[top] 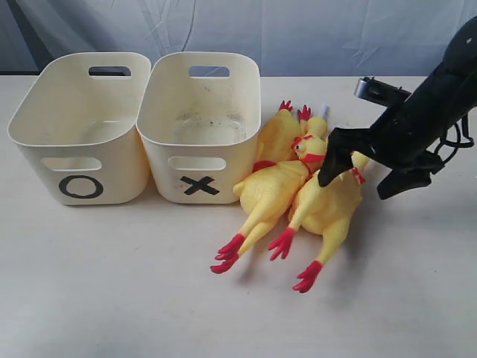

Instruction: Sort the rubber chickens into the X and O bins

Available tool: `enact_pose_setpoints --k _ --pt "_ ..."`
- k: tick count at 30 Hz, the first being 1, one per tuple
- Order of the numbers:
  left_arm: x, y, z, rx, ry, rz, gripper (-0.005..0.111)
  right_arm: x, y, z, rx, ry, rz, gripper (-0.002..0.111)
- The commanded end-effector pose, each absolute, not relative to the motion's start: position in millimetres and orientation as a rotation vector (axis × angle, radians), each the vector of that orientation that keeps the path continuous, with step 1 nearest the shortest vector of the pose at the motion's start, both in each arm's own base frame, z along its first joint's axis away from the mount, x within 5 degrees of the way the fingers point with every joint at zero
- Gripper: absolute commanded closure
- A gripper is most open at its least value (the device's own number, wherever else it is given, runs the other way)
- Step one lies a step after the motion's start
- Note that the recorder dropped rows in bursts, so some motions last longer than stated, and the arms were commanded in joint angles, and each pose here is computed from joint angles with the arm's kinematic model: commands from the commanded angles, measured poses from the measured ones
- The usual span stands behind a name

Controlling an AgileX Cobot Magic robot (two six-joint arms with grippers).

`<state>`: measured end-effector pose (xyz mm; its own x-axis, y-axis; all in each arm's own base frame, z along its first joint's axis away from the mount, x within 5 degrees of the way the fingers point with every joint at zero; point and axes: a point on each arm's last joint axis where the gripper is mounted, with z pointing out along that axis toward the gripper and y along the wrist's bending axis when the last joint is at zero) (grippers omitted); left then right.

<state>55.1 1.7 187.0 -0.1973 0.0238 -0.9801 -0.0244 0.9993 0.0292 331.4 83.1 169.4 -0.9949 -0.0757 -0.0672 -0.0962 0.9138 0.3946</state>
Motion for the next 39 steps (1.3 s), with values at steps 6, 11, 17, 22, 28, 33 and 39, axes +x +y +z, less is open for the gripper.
enact_pose_setpoints --k 6,11,17,22,28,33,39 --pt "55 1 189 -0.003 1.753 0.032 0.107 338 105 162 -0.201 2.933 0.633 0.004" --pt "55 1 189 -0.003 1.753 0.032 0.107 337 104 159 -0.215 2.953 0.626 0.004" --pt "55 1 189 -0.003 1.753 0.032 0.107 338 102 141 -0.201 3.015 0.583 0.004" --pt "55 1 189 -0.003 1.753 0.032 0.107 332 99 118 -0.233 3.113 0.545 0.004" --pt "55 1 189 -0.003 1.753 0.032 0.107 316 92 91 -0.320 3.324 0.487 0.031" --pt "55 1 189 -0.003 1.753 0.032 0.107 310 86 83 -0.274 3.435 0.377 0.107" --pt "55 1 189 -0.003 1.753 0.032 0.107 301 79 86 -0.396 3.539 0.298 0.109"
